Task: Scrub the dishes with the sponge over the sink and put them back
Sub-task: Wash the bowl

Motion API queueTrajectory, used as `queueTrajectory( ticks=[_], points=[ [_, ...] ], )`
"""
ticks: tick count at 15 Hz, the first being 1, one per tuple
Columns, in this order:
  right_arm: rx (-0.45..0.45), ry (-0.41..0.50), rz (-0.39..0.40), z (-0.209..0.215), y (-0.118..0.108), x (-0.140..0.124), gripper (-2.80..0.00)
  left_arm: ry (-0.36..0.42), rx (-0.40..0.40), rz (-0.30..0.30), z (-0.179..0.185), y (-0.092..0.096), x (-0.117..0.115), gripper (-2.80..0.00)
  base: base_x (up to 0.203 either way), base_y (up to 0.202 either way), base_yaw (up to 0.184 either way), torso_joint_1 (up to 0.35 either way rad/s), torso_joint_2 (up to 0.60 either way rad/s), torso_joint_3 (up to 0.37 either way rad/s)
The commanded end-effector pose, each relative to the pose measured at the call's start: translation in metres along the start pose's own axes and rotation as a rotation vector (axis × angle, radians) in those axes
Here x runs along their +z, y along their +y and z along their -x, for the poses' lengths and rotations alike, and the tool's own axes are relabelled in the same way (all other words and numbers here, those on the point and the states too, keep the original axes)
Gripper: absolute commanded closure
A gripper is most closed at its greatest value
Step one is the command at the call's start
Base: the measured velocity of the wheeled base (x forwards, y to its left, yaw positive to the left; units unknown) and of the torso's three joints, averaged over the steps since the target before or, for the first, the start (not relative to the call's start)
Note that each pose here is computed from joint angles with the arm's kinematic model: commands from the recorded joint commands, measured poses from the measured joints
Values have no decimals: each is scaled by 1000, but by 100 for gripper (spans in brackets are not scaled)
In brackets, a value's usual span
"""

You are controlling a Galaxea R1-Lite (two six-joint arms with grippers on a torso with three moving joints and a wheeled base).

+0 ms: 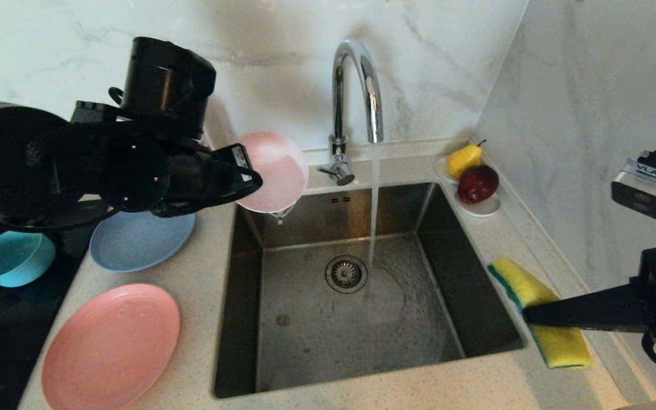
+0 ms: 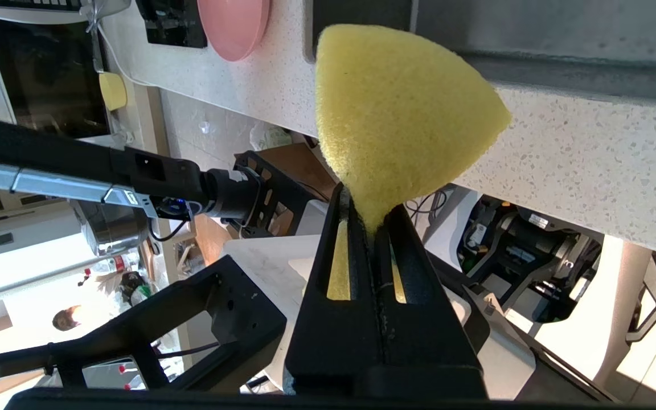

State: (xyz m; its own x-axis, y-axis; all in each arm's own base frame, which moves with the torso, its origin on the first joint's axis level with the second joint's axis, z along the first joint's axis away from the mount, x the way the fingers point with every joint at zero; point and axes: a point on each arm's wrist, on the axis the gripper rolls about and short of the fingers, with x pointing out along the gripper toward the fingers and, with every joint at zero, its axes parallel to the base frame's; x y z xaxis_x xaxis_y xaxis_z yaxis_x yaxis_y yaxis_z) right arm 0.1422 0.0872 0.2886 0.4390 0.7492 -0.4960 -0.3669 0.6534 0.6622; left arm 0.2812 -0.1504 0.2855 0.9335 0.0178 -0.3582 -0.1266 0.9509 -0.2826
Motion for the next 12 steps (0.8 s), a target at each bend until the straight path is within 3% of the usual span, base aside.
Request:
queueTrajectory(
  ticks=[1,3,5,8,12],
  points=[
    [-8,18,-12,-6,-2,2,0,-117,-56,-4,13,6,7,0,0,0,0,0,0,0],
    [-14,29,-19,-9,-5,2,0,-239,-124,-28,10,6,3,0,0,0,0,0,0,0],
    [-7,17,-13,-11,-5,3,0,-314,-208,-55,8,6,-2,0,0,0,0,0,0,0],
    [0,5,-6,-11,-5,4,0,-333,-257,-63,8,7,-2,0,0,0,0,0,0,0],
    [2,11,-7,-14,-6,4,0,-421,-382,-37,14,16,6,0,0,0,0,0,0,0]
  ],
)
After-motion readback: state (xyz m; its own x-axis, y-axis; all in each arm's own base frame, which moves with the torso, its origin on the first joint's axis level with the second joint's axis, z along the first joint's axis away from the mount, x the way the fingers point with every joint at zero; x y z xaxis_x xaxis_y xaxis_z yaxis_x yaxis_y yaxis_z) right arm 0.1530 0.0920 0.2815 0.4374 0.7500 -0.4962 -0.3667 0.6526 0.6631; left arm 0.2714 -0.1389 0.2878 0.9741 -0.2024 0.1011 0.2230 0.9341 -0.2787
